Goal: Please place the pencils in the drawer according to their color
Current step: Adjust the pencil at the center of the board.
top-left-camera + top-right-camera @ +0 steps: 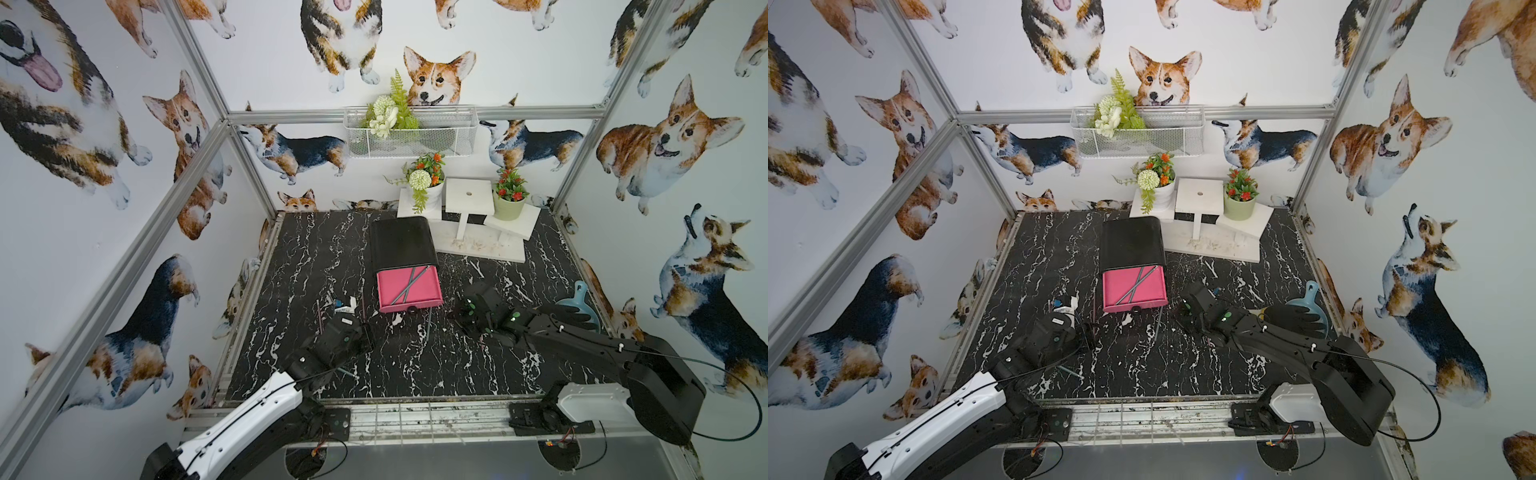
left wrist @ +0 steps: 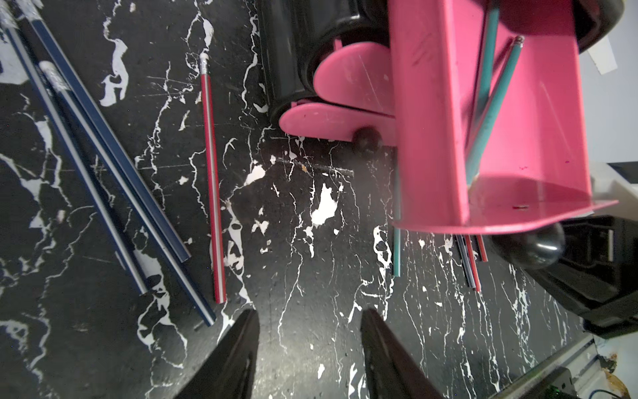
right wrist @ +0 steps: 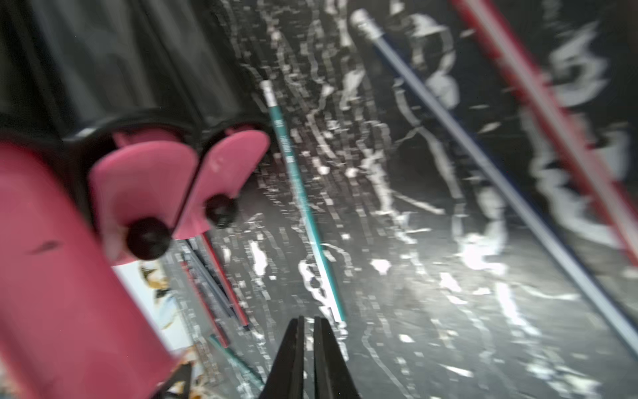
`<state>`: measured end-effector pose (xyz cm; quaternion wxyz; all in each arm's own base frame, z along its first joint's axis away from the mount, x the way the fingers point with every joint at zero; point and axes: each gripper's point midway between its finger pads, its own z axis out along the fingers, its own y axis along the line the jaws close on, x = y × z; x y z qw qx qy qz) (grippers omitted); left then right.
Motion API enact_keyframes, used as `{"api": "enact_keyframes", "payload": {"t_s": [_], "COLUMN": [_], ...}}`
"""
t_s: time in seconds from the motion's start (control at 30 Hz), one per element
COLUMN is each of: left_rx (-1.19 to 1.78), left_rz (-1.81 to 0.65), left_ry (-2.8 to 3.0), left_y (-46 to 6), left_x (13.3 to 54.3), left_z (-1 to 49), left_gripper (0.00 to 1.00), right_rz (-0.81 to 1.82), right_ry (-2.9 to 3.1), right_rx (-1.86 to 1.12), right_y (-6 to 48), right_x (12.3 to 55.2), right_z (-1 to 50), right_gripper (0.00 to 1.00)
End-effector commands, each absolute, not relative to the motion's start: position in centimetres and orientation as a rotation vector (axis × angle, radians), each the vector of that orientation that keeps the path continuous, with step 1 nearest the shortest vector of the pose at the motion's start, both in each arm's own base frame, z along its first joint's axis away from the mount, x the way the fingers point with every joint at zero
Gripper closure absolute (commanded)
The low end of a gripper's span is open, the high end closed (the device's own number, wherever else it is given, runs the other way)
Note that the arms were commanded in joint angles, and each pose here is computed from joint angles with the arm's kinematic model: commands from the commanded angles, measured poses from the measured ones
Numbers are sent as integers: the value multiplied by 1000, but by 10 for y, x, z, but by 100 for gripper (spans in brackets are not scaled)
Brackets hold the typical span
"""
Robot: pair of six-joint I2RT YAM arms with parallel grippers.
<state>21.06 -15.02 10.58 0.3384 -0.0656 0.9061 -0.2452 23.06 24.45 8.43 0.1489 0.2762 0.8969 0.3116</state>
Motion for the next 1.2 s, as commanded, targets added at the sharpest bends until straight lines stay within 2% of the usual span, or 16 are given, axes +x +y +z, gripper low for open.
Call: {"api": "enact_keyframes", "payload": {"t_s": [0.0, 0.17, 0.53, 0.87, 1.17], "left_rx": [-170, -168, -181, -178, -184], "left_rz": [-629, -626, -618, -612, -605], "left_ry": [2347, 2355, 2354, 2359, 2359], "left_y": [-150, -150, -146, -145, -143], "left_x": [214, 213, 211, 210, 210], "left_z": [110, 108, 105, 104, 103], "left_gripper": [47, 47, 47, 47, 47], "right_rz": [930, 1100, 1217, 1200, 1074], "right_ry": [2608, 2584, 2586, 2633, 2696], "right_rx": [782, 737, 703, 751, 825], "right_y": [245, 271, 308, 320, 305], "right_x": [222, 228, 245, 247, 237], "right_z": [67, 69, 66, 45, 18], "right_gripper": [90, 92, 94, 95, 97]}}
